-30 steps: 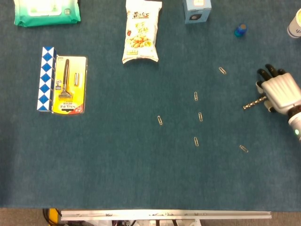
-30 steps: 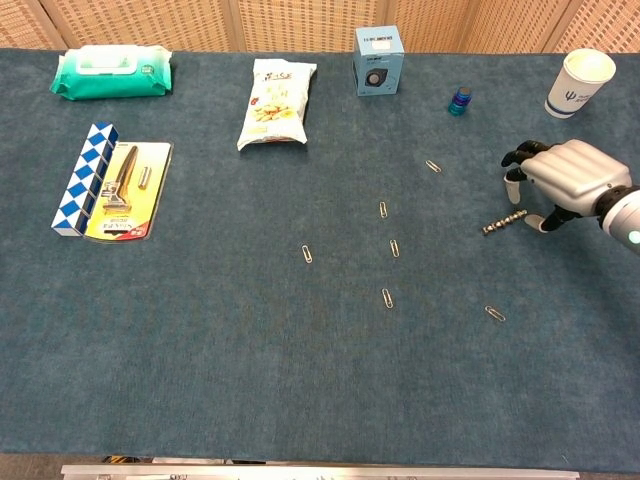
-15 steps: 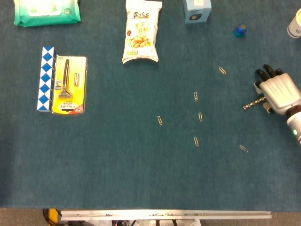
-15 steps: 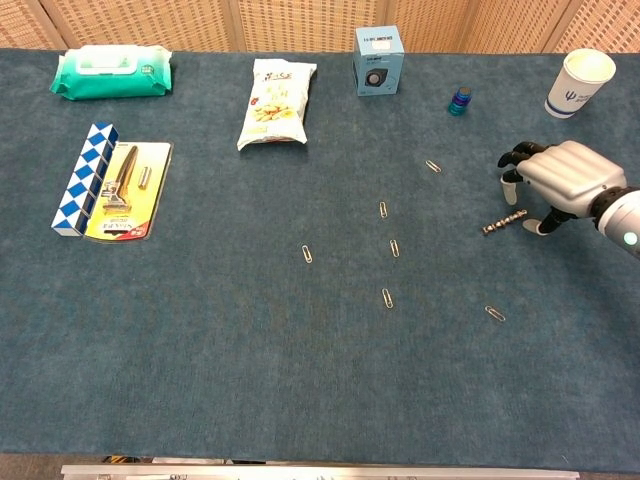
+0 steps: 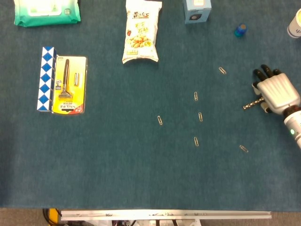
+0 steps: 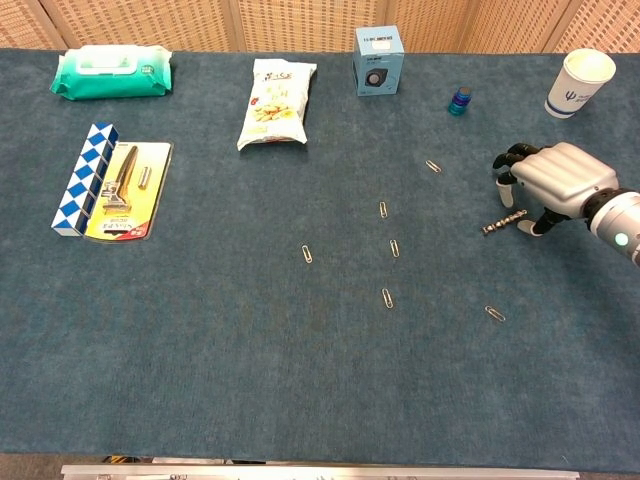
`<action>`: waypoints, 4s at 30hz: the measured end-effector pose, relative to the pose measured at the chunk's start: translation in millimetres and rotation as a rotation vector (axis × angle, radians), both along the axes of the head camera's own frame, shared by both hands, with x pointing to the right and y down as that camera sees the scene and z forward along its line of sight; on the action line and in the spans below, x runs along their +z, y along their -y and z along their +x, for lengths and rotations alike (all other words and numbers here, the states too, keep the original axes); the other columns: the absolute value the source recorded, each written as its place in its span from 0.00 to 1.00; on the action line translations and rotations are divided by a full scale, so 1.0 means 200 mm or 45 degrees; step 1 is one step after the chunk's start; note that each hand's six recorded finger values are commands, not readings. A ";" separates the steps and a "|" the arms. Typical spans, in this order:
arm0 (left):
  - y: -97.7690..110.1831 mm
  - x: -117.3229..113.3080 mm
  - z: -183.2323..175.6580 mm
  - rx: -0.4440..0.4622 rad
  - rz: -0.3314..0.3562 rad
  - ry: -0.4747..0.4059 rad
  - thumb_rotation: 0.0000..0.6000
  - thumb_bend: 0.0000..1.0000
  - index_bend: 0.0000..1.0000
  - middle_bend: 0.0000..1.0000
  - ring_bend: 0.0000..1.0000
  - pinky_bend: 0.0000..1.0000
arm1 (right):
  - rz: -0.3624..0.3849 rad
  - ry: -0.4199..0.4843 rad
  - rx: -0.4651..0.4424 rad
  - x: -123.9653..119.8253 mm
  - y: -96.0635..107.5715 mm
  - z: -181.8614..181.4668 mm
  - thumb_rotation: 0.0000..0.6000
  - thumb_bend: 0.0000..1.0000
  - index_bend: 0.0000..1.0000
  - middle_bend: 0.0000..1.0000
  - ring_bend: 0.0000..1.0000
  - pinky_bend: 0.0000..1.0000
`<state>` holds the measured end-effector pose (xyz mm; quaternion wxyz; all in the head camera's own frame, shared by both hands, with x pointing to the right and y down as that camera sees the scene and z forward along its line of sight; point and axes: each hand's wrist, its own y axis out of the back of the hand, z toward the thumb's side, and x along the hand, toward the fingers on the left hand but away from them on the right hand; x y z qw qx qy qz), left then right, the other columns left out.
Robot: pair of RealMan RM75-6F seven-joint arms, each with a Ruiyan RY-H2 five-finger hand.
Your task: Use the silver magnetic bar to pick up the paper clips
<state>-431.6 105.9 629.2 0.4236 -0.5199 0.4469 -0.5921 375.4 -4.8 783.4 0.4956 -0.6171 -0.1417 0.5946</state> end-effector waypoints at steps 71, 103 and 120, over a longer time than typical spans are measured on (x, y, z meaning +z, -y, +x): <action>0.00 -0.01 -0.01 -0.005 0.002 0.002 1.00 0.18 0.50 0.52 0.57 0.73 | 0.056 0.045 -0.087 -0.21 -0.03 -0.12 1.00 0.30 0.58 0.17 0.09 0.27; 0.02 -0.08 -0.09 -0.073 0.066 0.007 1.00 0.18 0.50 0.52 0.57 0.73 | 0.039 0.142 -0.307 -0.45 -0.30 -0.26 1.00 0.30 0.58 0.18 0.09 0.27; 0.02 -0.08 -0.11 -0.095 0.072 0.024 1.00 0.18 0.50 0.52 0.57 0.73 | -0.059 0.132 -0.365 -0.49 -0.48 -0.19 1.00 0.30 0.59 0.18 0.09 0.27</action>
